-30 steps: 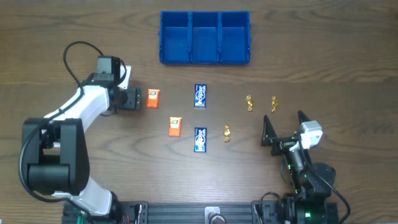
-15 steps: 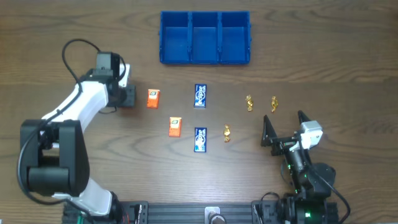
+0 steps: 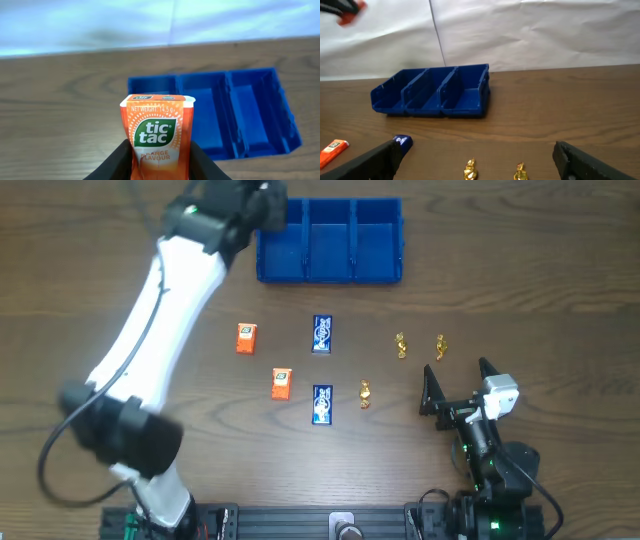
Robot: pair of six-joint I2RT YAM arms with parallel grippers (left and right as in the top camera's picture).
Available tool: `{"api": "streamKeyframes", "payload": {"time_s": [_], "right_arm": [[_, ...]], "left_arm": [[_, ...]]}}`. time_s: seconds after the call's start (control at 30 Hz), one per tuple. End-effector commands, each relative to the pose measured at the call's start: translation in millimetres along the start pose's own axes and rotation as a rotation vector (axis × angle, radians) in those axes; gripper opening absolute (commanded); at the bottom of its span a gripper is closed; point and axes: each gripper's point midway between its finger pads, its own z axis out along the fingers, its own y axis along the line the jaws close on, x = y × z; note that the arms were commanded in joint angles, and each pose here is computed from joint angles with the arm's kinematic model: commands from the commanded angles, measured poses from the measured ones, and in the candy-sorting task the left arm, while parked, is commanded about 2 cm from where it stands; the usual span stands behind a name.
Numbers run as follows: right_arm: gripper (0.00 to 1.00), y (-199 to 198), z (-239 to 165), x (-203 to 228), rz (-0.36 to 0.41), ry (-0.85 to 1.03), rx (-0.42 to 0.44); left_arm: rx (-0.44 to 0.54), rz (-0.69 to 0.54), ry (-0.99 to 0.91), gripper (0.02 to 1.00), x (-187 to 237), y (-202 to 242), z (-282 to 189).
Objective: Sort Candies Into Trays
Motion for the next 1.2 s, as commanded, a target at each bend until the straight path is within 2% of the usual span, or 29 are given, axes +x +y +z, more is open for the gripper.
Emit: {"api": "streamKeyframes", "payload": {"time_s": [0.03, 0.23, 0.6, 0.67, 0.73, 0.8, 0.87, 0.97, 1.07, 1.13, 1.2], "right_arm": [[1.000, 0.1, -0.2, 0.4, -0.009, -0.002, -0.002], [0.998, 0.1, -0.2, 0.4, -0.009, -0.002, -0.002], [1.000, 0.1, -0.2, 0.5, -0.009, -0.001, -0.002], [1.000, 0.1, -0.2, 0.5, -0.009, -0.001, -0.002], [1.000, 0.1, -0.2, 0.6, -0.009, -0.001, -0.002], [1.000, 0.1, -0.2, 0.4, -0.009, -0.002, -0.002], [1.000, 0.1, -0.2, 0.4, -0.009, -0.002, -0.002], [0.996, 0.1, -0.2, 0.6, -0.009, -0.001, -0.002], [1.000, 0.1, -0.2, 0.4, -0.009, -0.002, -0.002], [1.000, 0.1, -0.2, 0.4, -0.009, -0.002, -0.002], [1.000, 0.1, -0.2, 0.4, -0.009, -0.002, -0.002]], "left_arm": [[-0.019, -0.049, 0.100, 0.253, 26.6, -3.9, 62.6], [-0.043, -0.052, 0.163, 0.270, 52.2, -0.7, 98.3], [-0.081, -0.092, 0.180, 0.299, 56.6, 10.5, 98.9], [-0.082, -0.093, 0.181, 0.358, 56.5, 11.5, 99.0], [-0.083, -0.093, 0.180, 0.494, 56.5, 11.7, 99.0], [-0.084, -0.092, 0.180, 0.671, 56.5, 11.8, 99.0], [-0.088, -0.092, 0.179, 0.776, 55.6, 12.9, 96.2], [-0.103, -0.096, 0.136, 0.807, 37.6, 17.7, 63.6], [-0.074, -0.104, 0.058, 0.844, 20.1, 16.8, 3.8], [-0.052, -0.104, 0.026, 0.908, 35.0, 19.8, -45.3], [-0.047, -0.090, 0.050, 0.921, 61.5, 20.8, -63.6]]}}
